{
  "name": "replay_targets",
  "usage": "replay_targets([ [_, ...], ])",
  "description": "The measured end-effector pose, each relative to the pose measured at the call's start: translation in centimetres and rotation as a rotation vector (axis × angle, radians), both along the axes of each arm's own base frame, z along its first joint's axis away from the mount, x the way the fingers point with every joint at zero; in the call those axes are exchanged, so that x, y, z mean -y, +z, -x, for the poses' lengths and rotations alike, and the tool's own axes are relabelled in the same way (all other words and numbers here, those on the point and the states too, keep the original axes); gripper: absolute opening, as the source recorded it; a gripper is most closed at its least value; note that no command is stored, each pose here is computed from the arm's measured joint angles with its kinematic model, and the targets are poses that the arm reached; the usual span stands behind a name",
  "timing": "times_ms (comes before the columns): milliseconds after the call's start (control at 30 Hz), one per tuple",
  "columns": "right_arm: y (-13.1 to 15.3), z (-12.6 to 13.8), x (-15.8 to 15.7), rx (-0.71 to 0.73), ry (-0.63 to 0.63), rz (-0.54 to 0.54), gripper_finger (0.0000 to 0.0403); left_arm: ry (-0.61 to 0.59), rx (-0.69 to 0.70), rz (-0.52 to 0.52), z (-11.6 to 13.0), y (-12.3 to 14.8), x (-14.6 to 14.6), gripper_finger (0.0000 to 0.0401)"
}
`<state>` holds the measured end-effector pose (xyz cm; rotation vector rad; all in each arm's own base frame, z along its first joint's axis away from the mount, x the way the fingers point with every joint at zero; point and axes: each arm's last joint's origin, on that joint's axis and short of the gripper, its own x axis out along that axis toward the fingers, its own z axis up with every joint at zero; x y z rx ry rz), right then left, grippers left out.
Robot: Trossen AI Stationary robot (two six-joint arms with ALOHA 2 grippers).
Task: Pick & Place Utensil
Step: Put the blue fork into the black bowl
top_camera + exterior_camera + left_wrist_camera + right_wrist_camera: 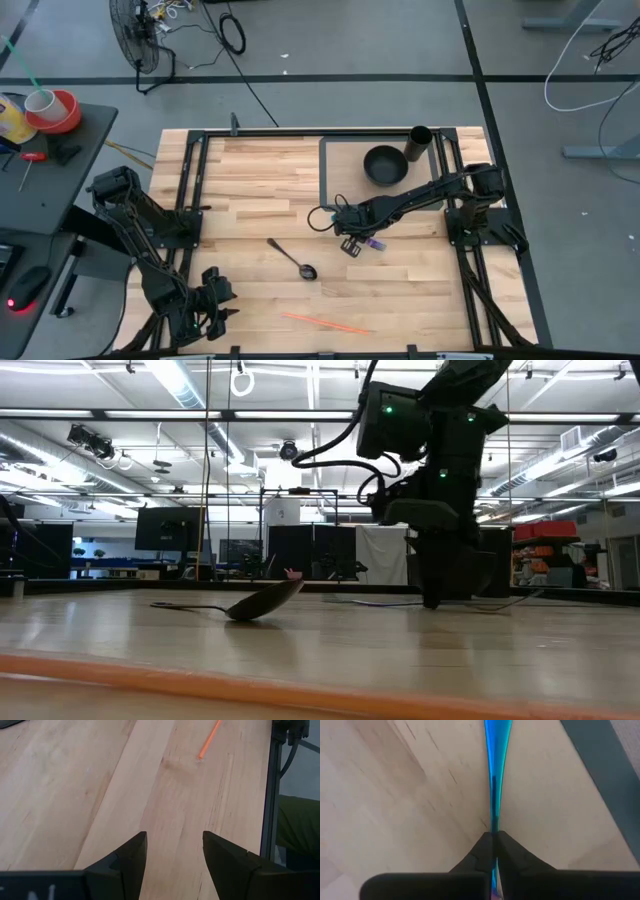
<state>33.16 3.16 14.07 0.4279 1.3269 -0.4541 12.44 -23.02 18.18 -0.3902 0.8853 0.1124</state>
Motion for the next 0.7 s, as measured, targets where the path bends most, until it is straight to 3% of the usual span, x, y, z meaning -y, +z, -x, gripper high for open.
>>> replay_targets([
  [267, 6.0, 1.0, 0.7, 0.229, -0.094, 0.140, 0.0013, 0.000, 0.004, 0.009, 0.0, 0.0, 0.1, 0.0197],
  [533, 12.2, 3.8, 3.4, 0.450, -0.328, 0.503, 0.0013, 0.000, 0.007, 0.014, -0.1, 0.1, 0.1, 0.0197],
  [700, 13.1, 4.6, 6.5, 0.459, -0.497, 0.655, 0.0013, 0.000, 0.009, 0.019, -0.1, 0.1, 0.2, 0.0197],
])
